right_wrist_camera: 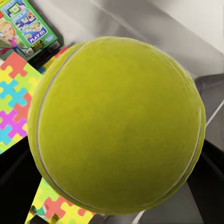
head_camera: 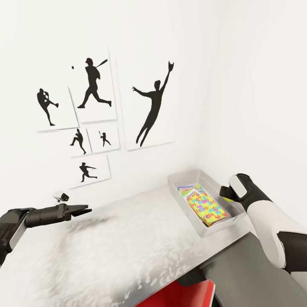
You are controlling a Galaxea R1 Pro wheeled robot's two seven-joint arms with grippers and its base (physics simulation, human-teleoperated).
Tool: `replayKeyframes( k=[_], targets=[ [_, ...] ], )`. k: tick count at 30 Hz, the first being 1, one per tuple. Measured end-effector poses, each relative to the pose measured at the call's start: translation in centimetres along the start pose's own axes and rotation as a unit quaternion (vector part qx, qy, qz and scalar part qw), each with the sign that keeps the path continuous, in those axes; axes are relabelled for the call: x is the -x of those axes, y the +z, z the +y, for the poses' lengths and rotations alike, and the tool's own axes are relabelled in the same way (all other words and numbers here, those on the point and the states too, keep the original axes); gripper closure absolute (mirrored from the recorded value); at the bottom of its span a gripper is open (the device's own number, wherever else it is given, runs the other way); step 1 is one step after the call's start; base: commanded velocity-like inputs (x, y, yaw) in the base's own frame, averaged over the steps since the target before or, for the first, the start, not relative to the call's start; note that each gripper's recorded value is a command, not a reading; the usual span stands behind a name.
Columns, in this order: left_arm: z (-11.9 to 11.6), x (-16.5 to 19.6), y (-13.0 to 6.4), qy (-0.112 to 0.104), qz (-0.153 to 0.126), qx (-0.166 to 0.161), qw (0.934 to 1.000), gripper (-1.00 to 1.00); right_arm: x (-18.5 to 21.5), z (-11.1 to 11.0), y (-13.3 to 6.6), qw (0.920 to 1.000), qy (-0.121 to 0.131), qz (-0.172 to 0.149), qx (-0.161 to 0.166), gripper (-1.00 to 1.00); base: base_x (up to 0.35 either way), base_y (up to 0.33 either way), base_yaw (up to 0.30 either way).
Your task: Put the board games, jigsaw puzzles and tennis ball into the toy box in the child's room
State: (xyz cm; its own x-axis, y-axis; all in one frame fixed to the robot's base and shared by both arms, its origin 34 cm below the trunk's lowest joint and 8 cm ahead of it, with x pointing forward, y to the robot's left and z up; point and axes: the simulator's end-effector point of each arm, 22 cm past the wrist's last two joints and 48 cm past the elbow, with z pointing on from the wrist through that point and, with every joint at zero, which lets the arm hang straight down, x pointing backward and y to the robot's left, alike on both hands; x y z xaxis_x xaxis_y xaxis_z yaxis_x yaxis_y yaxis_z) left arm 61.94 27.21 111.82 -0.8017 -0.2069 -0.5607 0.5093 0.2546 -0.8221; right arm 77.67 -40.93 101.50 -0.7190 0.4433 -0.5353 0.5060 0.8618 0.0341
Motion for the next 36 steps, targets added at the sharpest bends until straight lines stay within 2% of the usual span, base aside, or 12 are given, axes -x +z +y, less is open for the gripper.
replayKeyframes(
  k=[6, 13, 18, 21, 24, 30, 36],
  targets=[
    [-0.4, -0.4, 1.8, -0.019, 0.011, -0.015, 0.9997, -1.00, -0.6, 0.0, 0.6, 1.0000, -0.004, 0.008, -0.003, 1.00, 0.000, 0.000, 0.000],
    [-2.4, -0.1, 3.7, 0.005, 0.023, -0.036, 0.9991, -1.00, -1.1, -0.2, 1.2, 0.9998, -0.008, 0.017, -0.006, 1.00, 0.000, 0.000, 0.000],
    [-3.2, -0.1, 5.0, 0.003, 0.026, -0.051, 0.9983, -1.00, -1.5, -0.5, 1.7, 0.9996, -0.008, 0.024, -0.009, 1.00, 0.000, 0.000, 0.000],
    [-3.3, -0.4, 6.0, 0.001, 0.029, -0.059, 0.9979, -1.00, -1.2, -1.5, 2.0, 0.9996, -0.006, 0.023, -0.016, 1.00, 0.000, 0.000, 0.000],
    [-3.2, -0.5, 6.2, -0.002, 0.029, -0.060, 0.9977, -1.00, -0.8, -2.4, 2.2, 0.9995, -0.003, 0.022, -0.022, 1.00, 0.000, 0.000, 0.000],
    [-2.7, -0.5, 6.2, -0.003, 0.026, -0.060, 0.9979, -1.00, 0.9, -5.8, 2.4, 0.9990, 0.011, 0.013, -0.042, 1.00, 0.000, 0.000, 0.000],
    [-2.3, -0.6, 6.2, -0.006, 0.026, -0.059, 0.9979, -1.00, 0.9, -6.3, 2.8, 0.9987, 0.010, 0.014, -0.048, 1.00, 0.000, 0.000, 0.000]
  ],
)
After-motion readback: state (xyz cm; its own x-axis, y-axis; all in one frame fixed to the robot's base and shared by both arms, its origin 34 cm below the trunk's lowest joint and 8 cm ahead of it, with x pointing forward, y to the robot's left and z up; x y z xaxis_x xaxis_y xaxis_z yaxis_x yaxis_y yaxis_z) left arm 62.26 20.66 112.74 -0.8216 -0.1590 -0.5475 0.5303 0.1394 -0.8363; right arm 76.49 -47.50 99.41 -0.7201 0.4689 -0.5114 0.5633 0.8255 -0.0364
